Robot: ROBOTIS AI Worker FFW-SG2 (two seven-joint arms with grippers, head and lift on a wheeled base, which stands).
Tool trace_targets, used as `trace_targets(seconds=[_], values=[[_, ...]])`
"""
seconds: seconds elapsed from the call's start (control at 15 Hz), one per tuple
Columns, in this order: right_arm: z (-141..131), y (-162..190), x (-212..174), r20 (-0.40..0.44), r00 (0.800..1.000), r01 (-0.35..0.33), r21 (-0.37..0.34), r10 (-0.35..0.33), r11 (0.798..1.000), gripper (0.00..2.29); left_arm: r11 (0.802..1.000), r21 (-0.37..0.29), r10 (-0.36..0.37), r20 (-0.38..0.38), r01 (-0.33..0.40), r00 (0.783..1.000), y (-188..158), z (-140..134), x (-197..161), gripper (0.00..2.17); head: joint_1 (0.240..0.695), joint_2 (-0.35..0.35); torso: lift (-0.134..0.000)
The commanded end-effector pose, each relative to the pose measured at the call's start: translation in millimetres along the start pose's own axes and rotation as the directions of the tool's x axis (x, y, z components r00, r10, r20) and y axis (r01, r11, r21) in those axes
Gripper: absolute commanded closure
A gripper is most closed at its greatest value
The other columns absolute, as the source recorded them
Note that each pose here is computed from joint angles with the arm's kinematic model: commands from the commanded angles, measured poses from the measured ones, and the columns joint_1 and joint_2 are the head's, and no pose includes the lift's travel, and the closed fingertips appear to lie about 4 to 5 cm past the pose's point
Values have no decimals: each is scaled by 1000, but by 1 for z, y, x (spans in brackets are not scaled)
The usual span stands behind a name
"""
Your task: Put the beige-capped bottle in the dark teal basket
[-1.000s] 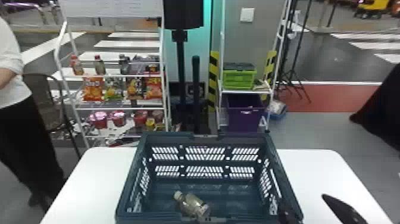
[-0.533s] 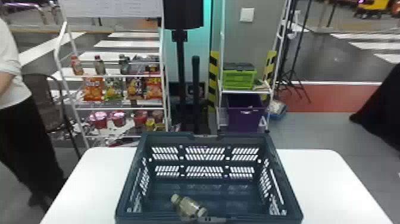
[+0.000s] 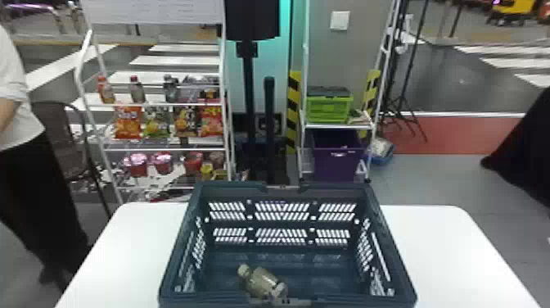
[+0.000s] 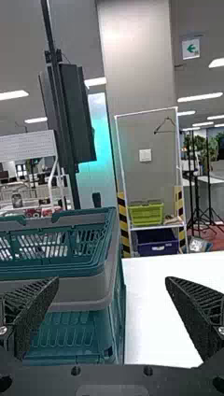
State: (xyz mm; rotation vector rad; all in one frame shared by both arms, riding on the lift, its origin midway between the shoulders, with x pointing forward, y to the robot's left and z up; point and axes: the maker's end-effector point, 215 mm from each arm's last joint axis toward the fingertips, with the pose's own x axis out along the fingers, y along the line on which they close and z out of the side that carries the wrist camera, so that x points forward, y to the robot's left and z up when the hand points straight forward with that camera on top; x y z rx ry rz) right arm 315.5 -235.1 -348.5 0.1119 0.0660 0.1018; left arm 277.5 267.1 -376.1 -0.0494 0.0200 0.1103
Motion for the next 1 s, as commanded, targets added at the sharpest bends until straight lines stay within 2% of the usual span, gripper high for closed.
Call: trace_targets(seconds=[0.0, 0.2, 0.93], values=[[4, -4, -9, 35, 999, 7, -3, -7, 1000, 36, 1000, 6, -4, 1, 4, 1000, -1, 1, -2, 154, 499, 0, 0], [9, -5, -15, 57, 998, 17, -2, -17, 1000, 36, 1000, 7, -4, 0, 4, 1000, -1, 0, -4, 154, 499, 0, 0], [1, -4, -21, 41, 999, 7, -3, -7, 1000, 39, 1000, 5, -6, 12, 6, 1000, -1, 4, -7, 154, 499, 0, 0]])
